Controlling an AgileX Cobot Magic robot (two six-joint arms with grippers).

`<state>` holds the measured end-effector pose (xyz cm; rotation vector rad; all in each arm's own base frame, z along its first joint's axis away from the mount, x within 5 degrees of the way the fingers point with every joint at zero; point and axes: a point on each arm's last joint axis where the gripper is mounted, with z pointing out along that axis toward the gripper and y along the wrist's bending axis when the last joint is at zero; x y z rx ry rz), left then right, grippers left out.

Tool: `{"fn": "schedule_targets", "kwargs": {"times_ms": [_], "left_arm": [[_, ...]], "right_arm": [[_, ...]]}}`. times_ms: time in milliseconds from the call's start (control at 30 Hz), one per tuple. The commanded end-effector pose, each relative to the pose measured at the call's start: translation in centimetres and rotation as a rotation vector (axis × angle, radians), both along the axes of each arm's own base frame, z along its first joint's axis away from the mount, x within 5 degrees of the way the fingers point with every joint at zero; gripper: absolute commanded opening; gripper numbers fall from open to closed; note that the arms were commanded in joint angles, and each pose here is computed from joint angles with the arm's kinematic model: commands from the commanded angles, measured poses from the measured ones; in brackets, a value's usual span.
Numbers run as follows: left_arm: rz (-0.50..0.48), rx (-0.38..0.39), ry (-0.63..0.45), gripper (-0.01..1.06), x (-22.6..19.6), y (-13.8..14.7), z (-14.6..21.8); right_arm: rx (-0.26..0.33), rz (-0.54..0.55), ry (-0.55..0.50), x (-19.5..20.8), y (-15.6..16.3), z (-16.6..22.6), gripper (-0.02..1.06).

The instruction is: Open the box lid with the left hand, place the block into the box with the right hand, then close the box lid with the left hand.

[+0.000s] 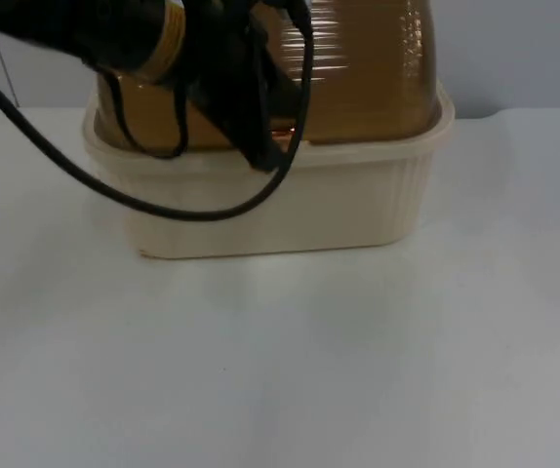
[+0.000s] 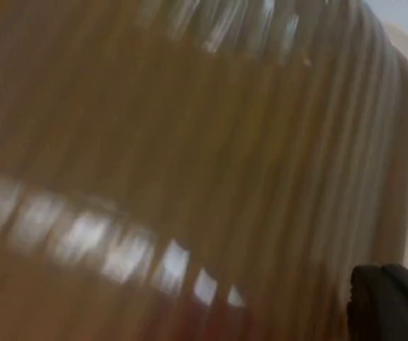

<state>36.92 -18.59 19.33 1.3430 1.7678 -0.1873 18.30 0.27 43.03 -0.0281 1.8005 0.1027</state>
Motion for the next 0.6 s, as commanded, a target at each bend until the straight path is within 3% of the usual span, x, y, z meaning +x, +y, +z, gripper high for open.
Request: {"fn": "schedule_targets", "kwargs": {"times_ms": [0, 167, 233, 300, 367, 467, 567], "left_arm": [[0.039, 0.02, -0.014, 0.0, 0.0, 0.2, 0.0], [0.023, 0.005, -0.068, 0.0, -1.6, -0.6, 2.4], [0.086, -0.079, -0.066, 0.0, -2.4, -0.7, 4.8], [0.195, -0.24, -0.013, 0.0, -3.3, -0.2, 7.9], [0.228, -0.283, 0.007, 0.0, -3.5, -0.1, 8.5], [0.421, -0.499, 0.102, 0.0, -4.1, 1.7, 11.1], [0.481, -0.546, 0.083, 0.0, -4.7, 3.2, 12.3]], "right_arm": [[0.011, -0.005, -0.003, -0.2, -0.1, 0.1, 1.05], [0.011, -0.005, -0.002, -0.2, 0.0, 0.1, 1.05], [0.011, -0.004, 0.0, -0.2, 0.0, 0.0, 1.05], [0.014, -0.003, 0.0, -0.2, 0.0, 0.0, 1.05], [0.014, -0.003, 0.0, -0.2, 0.0, 0.0, 1.05], [0.013, -0.003, 0.002, -0.2, 0.0, 0.0, 1.05], [0.013, -0.003, 0.002, -0.2, 0.0, 0.0, 1.05]]}}
